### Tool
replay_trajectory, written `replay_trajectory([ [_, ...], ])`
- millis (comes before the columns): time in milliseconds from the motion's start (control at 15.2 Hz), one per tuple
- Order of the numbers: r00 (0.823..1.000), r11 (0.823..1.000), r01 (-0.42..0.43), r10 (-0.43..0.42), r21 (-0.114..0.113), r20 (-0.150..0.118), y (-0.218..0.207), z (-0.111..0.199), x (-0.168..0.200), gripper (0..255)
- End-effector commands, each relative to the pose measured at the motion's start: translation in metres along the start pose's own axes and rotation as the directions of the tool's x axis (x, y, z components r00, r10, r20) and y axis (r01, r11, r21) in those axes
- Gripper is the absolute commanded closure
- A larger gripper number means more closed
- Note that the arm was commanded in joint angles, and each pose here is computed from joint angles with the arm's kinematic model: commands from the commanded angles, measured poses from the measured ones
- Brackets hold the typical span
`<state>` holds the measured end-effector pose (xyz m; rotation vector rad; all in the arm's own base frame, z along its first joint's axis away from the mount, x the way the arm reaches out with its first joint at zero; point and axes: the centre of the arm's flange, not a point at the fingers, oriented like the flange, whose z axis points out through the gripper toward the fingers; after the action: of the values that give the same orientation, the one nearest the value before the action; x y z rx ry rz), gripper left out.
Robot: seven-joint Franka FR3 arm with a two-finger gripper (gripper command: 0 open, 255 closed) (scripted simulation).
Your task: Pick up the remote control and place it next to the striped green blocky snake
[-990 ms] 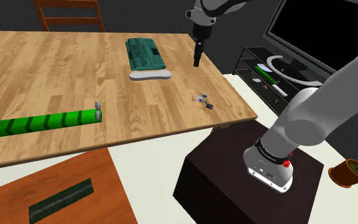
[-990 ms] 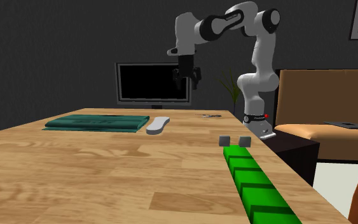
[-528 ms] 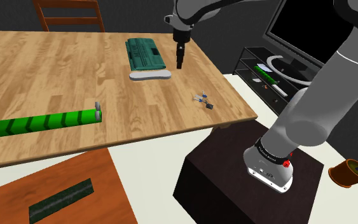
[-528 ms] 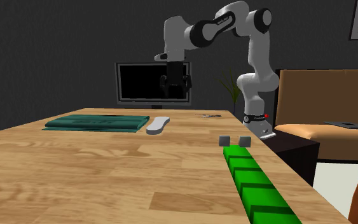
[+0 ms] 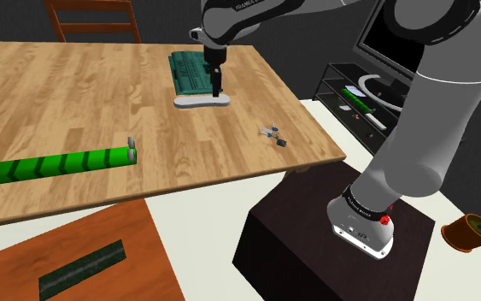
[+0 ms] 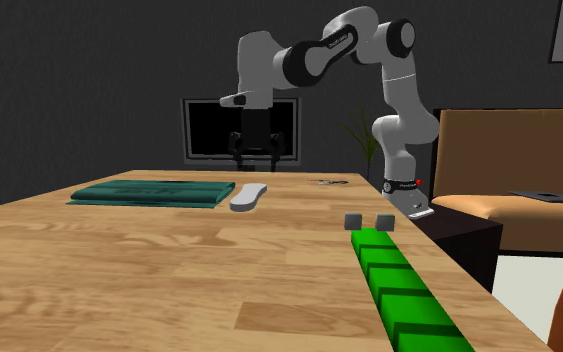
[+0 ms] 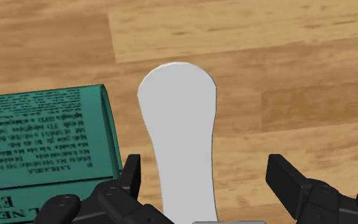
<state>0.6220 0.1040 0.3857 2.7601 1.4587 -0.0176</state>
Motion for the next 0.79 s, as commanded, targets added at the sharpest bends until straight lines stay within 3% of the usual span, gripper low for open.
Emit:
replay_trajectory([
  [0, 0.998, 0.998, 0.055, -0.055, -0.006, -0.007, 0.004, 0.010, 0.025, 0],
  [726, 0.996, 0.996, 0.084, -0.084, -0.009, -0.009, 0.006, 0.055, 0.039, 0],
])
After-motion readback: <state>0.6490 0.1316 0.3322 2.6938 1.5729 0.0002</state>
